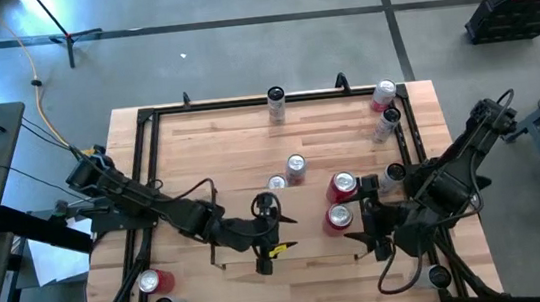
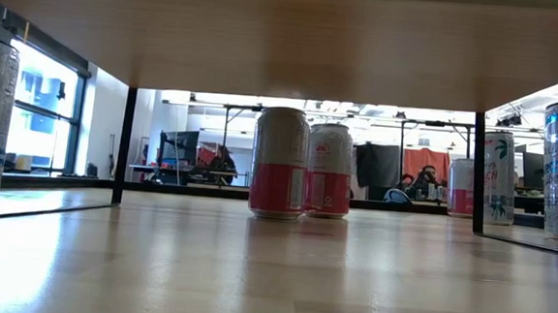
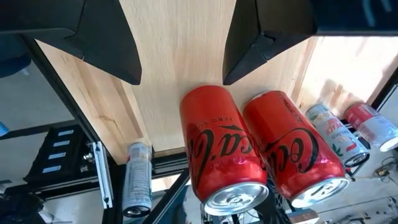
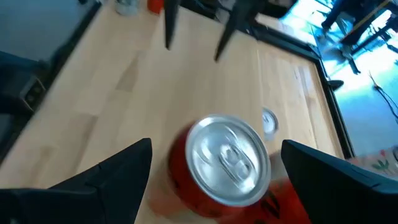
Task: Place canned beverage on shelf
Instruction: Put the top red-black soda can on the shelf aligned with the other red-black soda cans
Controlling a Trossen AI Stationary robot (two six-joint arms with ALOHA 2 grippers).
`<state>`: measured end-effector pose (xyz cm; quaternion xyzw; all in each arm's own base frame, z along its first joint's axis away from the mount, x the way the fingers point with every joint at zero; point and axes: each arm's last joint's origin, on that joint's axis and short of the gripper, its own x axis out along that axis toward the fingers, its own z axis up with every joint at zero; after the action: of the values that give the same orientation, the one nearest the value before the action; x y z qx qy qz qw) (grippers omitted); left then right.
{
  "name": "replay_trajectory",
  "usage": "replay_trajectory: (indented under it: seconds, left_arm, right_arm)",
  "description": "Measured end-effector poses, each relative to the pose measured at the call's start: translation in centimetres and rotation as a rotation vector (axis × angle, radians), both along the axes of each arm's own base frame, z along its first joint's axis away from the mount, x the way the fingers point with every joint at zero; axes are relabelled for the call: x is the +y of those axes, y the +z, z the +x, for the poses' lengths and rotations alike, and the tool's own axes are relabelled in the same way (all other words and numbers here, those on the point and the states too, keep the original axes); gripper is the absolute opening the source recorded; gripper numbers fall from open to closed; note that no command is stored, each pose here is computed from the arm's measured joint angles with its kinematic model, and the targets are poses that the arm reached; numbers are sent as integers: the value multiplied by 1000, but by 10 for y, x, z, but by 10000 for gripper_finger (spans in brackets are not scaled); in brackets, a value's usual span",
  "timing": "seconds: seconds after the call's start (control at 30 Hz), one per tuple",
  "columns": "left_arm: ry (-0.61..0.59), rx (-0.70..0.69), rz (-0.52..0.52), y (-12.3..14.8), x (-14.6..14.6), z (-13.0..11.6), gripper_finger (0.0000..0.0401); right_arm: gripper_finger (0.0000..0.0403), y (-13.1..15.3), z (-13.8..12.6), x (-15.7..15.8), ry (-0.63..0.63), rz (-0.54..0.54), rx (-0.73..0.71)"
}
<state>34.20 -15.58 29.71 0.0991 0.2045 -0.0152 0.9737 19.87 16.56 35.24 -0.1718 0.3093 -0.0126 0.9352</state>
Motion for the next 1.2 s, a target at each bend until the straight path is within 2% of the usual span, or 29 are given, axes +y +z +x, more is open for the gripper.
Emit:
replay_trajectory:
  seconds: [0.2, 0.47, 0.63, 0.8, 0.9, 1.1, 1.2]
  left_arm:
    - [5, 6, -6, -1, 0, 0, 216]
    - [9, 9, -12, -1, 0, 0, 216]
    - [8, 11, -11, -1, 0, 0, 216]
    - [7, 13, -5, -1, 1, 0, 216]
    - [6, 15, -3, -1, 1, -1, 216]
    - [13, 37, -5, -4, 1, -1, 216]
    - [14, 44, -7, -4, 0, -2, 216]
  right_arm:
    - [344, -3, -4, -7, -79, -27, 20]
    - [344, 5, -15, -16, -92, -9, 12]
    - [344, 16, -19, -22, -103, 2, -64]
    - [344, 29, -4, -13, -12, 4, -185]
    - [344, 26, 8, -8, 45, 1, -176]
    - [344, 7, 29, -7, -15, -71, -117]
    - [344, 3, 32, -8, -24, -89, -98]
